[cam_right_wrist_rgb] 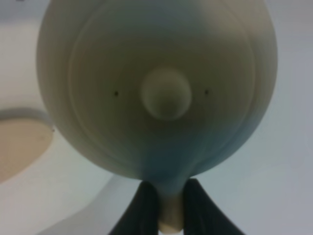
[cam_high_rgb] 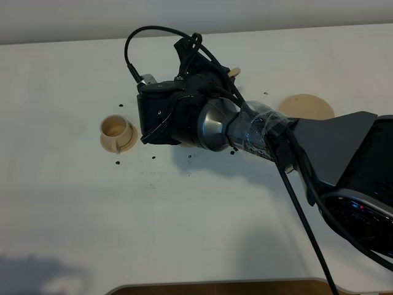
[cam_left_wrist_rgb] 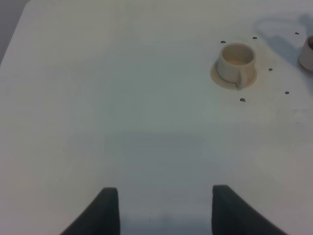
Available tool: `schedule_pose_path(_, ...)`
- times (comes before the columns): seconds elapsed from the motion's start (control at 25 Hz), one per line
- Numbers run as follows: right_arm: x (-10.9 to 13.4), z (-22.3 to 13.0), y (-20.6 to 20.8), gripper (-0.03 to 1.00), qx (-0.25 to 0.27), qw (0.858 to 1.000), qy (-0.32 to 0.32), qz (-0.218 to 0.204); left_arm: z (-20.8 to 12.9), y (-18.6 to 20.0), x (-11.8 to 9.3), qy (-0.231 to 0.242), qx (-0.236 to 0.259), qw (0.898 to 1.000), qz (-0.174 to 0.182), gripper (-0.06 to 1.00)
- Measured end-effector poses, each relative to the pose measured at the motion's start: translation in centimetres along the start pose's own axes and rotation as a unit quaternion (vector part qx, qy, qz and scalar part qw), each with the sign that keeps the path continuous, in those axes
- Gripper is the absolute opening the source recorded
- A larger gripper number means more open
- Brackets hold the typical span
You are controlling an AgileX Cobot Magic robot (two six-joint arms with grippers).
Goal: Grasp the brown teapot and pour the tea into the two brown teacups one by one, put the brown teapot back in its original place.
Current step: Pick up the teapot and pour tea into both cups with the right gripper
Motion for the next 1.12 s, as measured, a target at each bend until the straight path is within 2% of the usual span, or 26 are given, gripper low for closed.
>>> schedule_pose_path(0.36,1.4,-0.5,-0.7,0.12,0.002,0.996,-0.08,0.049,0.0,0.0,0.0,0.0,0.0,1.0,0.0,0.46)
schedule_pose_path(0.6,2.1,0.1,-0.5,0.12,-0.009,0.983,-0.164,0.079,0.0,0.0,0.0,0.0,0.0,1.0,0.0,0.46)
schedule_pose_path(0.76,1.0,0.5,1.1,0.12,-0.042,0.96,-0.253,0.11,0.0,0.0,0.0,0.0,0.0,1.0,0.0,0.46)
schedule_pose_path(0.96,-1.7,0.0,4.3,0.12,-0.097,0.917,-0.363,0.136,0.0,0.0,0.0,0.0,0.0,1.0,0.0,0.46)
schedule_pose_path(1.12,-2.0,0.2,5.6,0.12,-0.115,0.884,-0.421,0.167,0.0,0.0,0.0,0.0,0.0,1.0,0.0,0.46)
Point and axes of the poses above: a point on each arm's last joint axis where the gripper is mounted, y pointing back along that axis away from the gripper, x along the wrist's bending axis when the last joint is at zero, z = x × y, the point moved 8 cm from there along -y, pointing out along that axis toward the gripper, and after that the axes turned 6 degrees about -y, right-handed, at the moved point
